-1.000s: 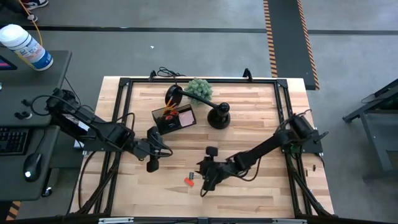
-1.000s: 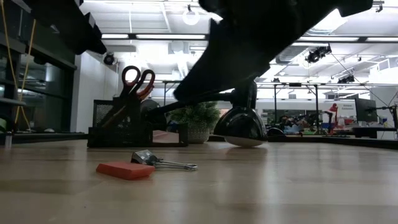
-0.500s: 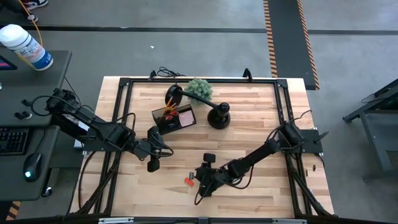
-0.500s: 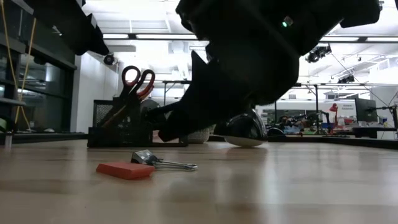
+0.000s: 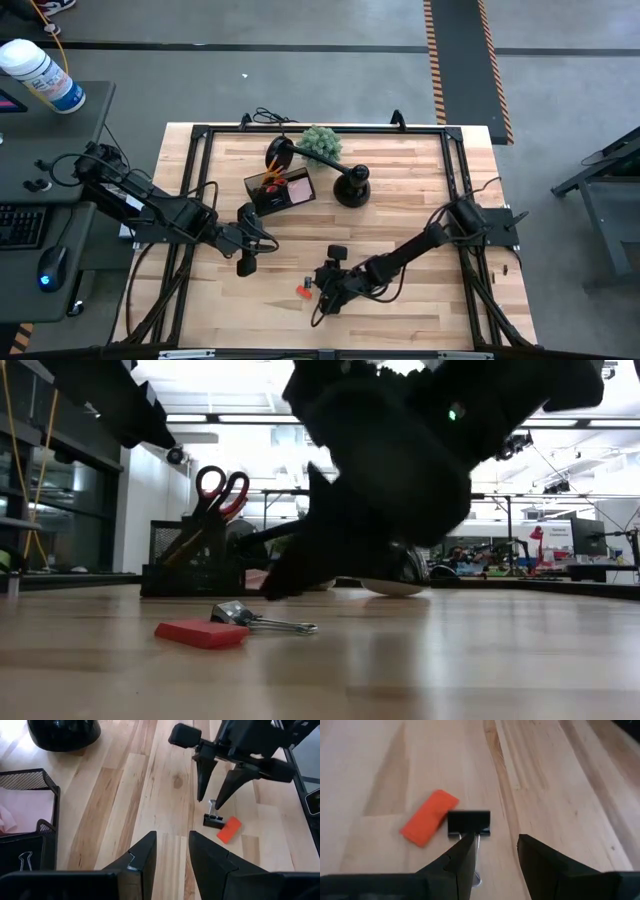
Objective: Pick and place office supplies into organizer
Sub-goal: Put the black binder clip into the black desk organizer
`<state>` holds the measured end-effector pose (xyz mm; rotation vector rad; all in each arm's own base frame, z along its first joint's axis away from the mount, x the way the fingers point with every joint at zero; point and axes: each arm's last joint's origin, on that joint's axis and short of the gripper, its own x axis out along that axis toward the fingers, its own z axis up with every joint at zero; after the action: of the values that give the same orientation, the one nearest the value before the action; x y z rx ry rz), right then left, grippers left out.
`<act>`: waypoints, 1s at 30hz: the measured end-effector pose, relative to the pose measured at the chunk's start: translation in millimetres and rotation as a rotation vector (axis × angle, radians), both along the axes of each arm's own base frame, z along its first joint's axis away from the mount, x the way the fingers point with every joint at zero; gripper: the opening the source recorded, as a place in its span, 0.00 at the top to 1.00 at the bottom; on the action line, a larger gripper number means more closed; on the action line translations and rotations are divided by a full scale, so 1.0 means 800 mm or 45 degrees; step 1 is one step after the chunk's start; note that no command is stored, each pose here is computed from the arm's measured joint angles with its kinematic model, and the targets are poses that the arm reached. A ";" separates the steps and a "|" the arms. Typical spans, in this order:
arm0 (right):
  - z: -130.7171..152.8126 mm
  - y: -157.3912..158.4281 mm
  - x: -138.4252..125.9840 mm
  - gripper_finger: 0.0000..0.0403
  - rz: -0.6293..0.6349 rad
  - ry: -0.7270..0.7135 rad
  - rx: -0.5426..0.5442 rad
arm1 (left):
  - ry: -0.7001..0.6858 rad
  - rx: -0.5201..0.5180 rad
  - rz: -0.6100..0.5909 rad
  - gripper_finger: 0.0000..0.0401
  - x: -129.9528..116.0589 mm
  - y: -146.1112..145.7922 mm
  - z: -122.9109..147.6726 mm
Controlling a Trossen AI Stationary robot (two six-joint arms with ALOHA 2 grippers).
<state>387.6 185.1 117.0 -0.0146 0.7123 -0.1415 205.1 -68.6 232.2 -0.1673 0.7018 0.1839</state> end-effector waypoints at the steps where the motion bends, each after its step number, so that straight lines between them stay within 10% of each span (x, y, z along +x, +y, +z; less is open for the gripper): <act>1: -0.003 0.000 0.000 0.66 -0.003 0.006 0.000 | 0.000 0.000 0.000 0.75 0.000 0.000 0.000; 12: -0.019 0.000 0.001 0.69 -0.027 0.029 0.016 | 0.000 0.001 -0.001 0.75 0.000 0.000 0.000; 18: -0.020 0.000 0.002 0.91 0.025 0.061 0.058 | 0.000 0.002 -0.002 0.75 0.000 0.000 0.000; 30: -0.013 -0.002 0.004 1.00 0.075 0.065 -0.149 | 0.010 0.006 -0.002 0.75 -0.001 0.000 0.000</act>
<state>391.1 183.9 106.4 -0.1514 0.7528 -0.1263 204.5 -68.4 231.8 -0.1616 0.7092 0.1848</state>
